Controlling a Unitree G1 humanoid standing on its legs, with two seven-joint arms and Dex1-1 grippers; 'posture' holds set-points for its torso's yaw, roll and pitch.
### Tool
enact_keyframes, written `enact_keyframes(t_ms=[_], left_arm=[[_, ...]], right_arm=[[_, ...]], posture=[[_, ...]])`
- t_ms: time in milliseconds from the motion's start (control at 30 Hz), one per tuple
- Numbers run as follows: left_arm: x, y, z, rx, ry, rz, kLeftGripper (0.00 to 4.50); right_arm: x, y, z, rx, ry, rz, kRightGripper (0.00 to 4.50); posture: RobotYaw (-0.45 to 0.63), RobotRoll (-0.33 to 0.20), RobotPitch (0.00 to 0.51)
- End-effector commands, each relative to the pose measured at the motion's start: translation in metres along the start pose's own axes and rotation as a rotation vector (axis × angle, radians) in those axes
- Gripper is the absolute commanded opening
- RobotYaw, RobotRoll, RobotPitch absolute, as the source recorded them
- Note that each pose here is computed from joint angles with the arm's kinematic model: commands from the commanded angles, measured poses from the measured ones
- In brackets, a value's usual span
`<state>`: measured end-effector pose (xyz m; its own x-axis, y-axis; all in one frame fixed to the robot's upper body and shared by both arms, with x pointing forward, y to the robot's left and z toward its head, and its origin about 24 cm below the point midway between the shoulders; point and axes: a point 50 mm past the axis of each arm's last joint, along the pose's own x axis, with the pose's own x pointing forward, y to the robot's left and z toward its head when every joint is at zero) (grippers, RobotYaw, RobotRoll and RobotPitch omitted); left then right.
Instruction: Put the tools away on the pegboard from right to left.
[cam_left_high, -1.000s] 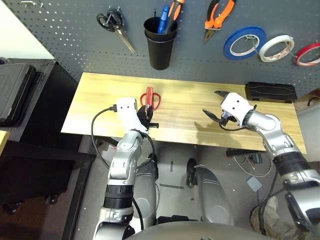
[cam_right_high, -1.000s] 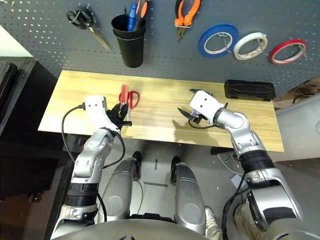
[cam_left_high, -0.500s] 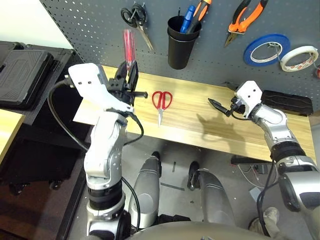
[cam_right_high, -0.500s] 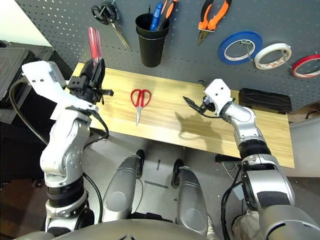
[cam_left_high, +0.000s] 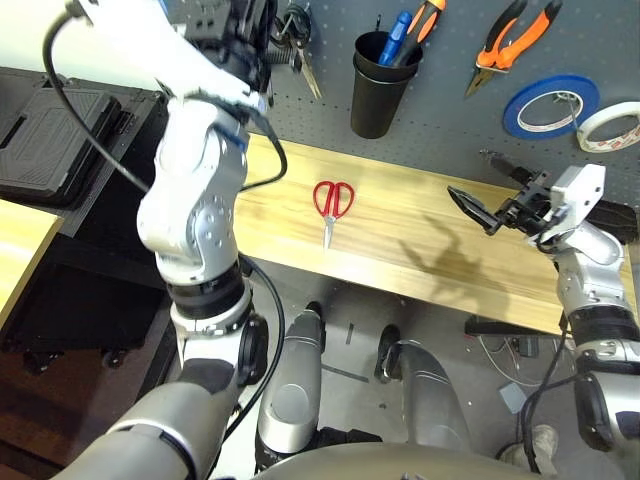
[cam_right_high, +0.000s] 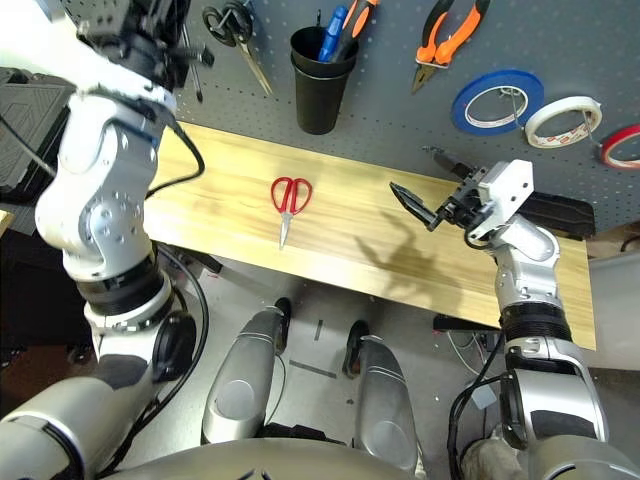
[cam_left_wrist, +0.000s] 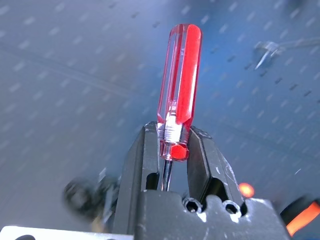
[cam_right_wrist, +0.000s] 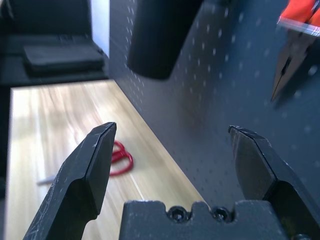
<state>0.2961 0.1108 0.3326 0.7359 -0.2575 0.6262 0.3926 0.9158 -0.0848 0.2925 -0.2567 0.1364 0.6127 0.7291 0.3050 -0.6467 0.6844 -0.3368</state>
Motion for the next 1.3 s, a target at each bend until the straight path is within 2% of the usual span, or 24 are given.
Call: enact_keyframes(t_ms=[33,200,500,967,1300], left_arm=[[0.009,-0.006,0.002,-0.044,-0.042,-0.038,0.81],[0.025,-0.015,-0.002,-0.103,-0.078,-0.052,0.81],[0.051,-0.031,-0.011,-0.18,-0.127,-0.071,0.81],[0.067,-0.042,-0.031,-0.24,-0.116,-0.088,0.81],[0.069,-0.038,-0.067,-0.197,-0.056,-0.053,0.81]], right_arm=[[-0.006,0.0,0.012,0.023,-0.041,0.017,4.5],[-0.001,0.004,0.022,0.055,-0.084,0.032,4.5],[0.002,0.007,0.026,0.05,-0.106,0.014,4.5],[-0.001,-0.025,0.056,0.011,-0.097,0.004,4.5],[0.009,-0.032,0.065,-0.046,-0.118,-0.024,4.5]], posture=[[0.26,0.0,0.28],[0.24,0.0,0.274],[0.21,0.0,0.272],[0.16,0.0,0.277],[0.14,0.0,0.28]])
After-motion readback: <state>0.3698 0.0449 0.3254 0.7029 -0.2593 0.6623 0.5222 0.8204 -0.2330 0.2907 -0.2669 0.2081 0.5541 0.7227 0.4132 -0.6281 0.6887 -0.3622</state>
